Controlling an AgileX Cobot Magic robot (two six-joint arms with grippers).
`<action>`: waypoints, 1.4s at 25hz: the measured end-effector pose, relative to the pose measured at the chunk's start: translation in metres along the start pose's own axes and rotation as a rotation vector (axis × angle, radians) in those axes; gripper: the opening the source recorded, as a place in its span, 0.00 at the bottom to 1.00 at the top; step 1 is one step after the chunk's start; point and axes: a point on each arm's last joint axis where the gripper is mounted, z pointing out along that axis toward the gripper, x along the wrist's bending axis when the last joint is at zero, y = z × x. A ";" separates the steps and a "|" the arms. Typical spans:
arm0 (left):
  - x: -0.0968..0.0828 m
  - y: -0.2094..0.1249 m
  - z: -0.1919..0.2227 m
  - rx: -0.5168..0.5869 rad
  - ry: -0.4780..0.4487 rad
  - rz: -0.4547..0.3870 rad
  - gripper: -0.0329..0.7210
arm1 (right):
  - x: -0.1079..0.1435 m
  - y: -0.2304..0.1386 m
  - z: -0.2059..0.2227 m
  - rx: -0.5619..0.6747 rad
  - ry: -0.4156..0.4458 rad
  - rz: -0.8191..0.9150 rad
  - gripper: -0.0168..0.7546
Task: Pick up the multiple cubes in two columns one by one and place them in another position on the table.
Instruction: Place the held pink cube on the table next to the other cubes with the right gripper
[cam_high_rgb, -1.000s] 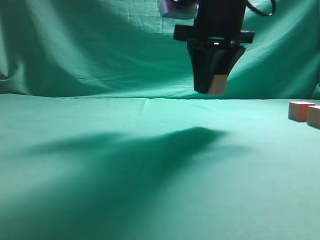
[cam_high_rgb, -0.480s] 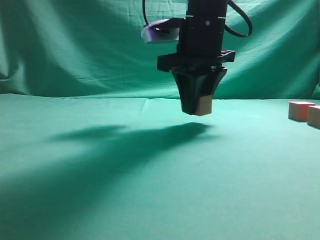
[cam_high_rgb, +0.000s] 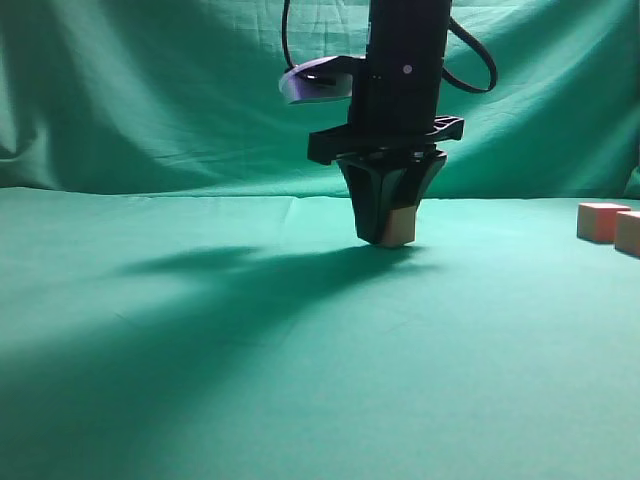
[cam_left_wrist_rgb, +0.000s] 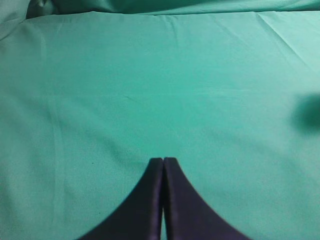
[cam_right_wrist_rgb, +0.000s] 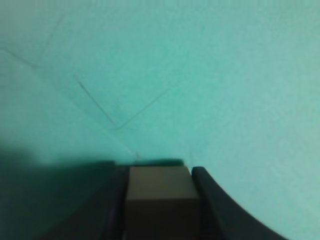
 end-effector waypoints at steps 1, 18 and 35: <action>0.000 0.000 0.000 0.000 0.000 0.000 0.04 | 0.000 0.001 0.000 -0.007 -0.002 0.000 0.39; 0.000 0.000 0.000 0.000 0.000 0.000 0.04 | 0.002 0.000 0.005 0.007 0.014 0.042 0.49; 0.000 0.000 0.000 0.000 0.000 0.000 0.04 | -0.011 0.030 -0.068 -0.024 0.013 0.077 0.85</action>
